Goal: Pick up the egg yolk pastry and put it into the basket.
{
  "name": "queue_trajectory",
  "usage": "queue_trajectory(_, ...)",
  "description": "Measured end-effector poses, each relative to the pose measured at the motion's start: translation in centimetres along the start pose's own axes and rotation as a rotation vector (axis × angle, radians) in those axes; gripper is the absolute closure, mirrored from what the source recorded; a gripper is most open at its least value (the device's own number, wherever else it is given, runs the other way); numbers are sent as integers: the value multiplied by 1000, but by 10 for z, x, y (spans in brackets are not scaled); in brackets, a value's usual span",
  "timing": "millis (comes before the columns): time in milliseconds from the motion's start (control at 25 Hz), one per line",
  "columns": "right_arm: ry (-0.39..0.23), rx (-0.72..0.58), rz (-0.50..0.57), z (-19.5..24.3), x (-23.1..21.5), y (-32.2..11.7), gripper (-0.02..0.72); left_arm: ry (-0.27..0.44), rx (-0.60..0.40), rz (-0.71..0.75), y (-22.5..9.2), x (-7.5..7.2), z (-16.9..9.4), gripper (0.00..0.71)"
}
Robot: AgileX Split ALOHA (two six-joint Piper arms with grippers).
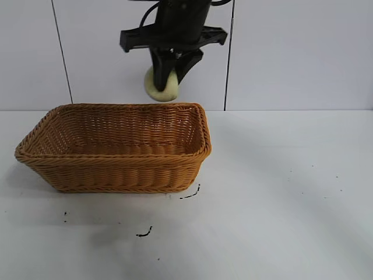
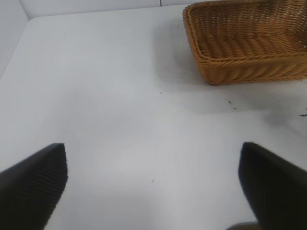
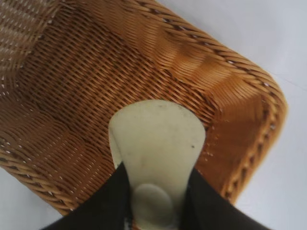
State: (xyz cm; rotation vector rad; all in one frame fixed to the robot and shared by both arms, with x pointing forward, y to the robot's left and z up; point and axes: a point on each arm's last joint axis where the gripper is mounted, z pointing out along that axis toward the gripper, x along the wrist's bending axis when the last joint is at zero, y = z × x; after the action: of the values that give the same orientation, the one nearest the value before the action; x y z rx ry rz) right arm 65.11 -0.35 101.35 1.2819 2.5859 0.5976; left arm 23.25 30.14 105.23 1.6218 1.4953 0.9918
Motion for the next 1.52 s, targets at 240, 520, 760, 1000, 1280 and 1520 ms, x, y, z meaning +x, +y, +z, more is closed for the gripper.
queue_trajectory(240,31,24,-19,64,19,-9,510,0,0,0,0,0,0,14)
queue_trajectory(520,32,61,-18,105,20,-22,436,0,0,0,0,0,0,14)
queue_trajectory(760,31,64,-20,96,20,-20,80,0,0,0,0,0,0,14)
queue_trajectory(1000,-24,70,-59,58,15,-12,15,0,0,0,0,0,0,14)
queue_trajectory(1280,-78,-19,0,-2,-16,2,10,0,0,0,0,0,0,14)
queue_trajectory(1520,-137,16,129,-7,-85,-9,8,0,0,0,0,0,0,14)
